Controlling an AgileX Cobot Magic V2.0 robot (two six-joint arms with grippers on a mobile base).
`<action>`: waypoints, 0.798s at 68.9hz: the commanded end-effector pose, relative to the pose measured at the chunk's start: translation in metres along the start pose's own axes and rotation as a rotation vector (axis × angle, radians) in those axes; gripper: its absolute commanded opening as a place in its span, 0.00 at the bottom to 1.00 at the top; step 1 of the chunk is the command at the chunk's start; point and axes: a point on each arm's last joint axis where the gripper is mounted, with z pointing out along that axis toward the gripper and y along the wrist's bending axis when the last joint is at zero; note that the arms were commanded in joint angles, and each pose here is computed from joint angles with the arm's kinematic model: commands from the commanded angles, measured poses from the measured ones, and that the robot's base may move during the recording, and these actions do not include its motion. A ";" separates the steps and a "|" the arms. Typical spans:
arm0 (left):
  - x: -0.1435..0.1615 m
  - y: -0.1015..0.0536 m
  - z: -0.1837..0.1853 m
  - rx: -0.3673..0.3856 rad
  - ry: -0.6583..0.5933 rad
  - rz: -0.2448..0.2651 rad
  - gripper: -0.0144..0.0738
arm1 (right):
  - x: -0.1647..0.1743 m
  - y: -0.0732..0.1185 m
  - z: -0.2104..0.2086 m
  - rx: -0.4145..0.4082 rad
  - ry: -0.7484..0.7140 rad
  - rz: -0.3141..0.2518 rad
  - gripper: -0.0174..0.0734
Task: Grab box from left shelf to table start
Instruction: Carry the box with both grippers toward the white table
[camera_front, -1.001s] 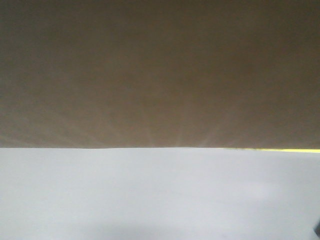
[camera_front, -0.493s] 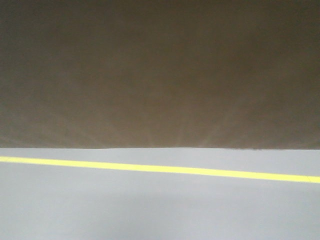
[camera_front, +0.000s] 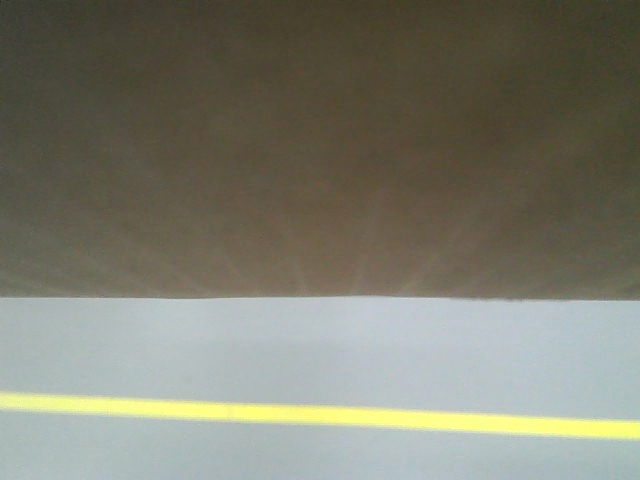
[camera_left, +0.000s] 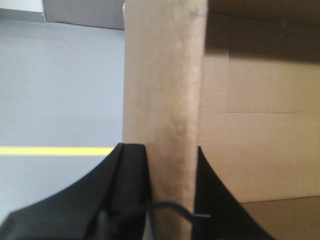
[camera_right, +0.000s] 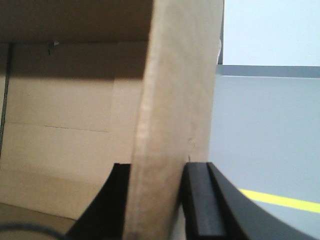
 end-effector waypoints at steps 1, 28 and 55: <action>-0.018 -0.010 -0.006 0.106 -0.117 -0.078 0.06 | -0.017 0.001 -0.002 0.012 -0.123 -0.016 0.25; -0.018 -0.010 -0.006 0.108 -0.117 -0.079 0.06 | -0.017 0.001 -0.002 0.012 -0.122 -0.016 0.25; -0.018 -0.010 -0.006 0.108 -0.117 -0.079 0.06 | -0.017 0.001 -0.002 0.012 -0.122 -0.016 0.25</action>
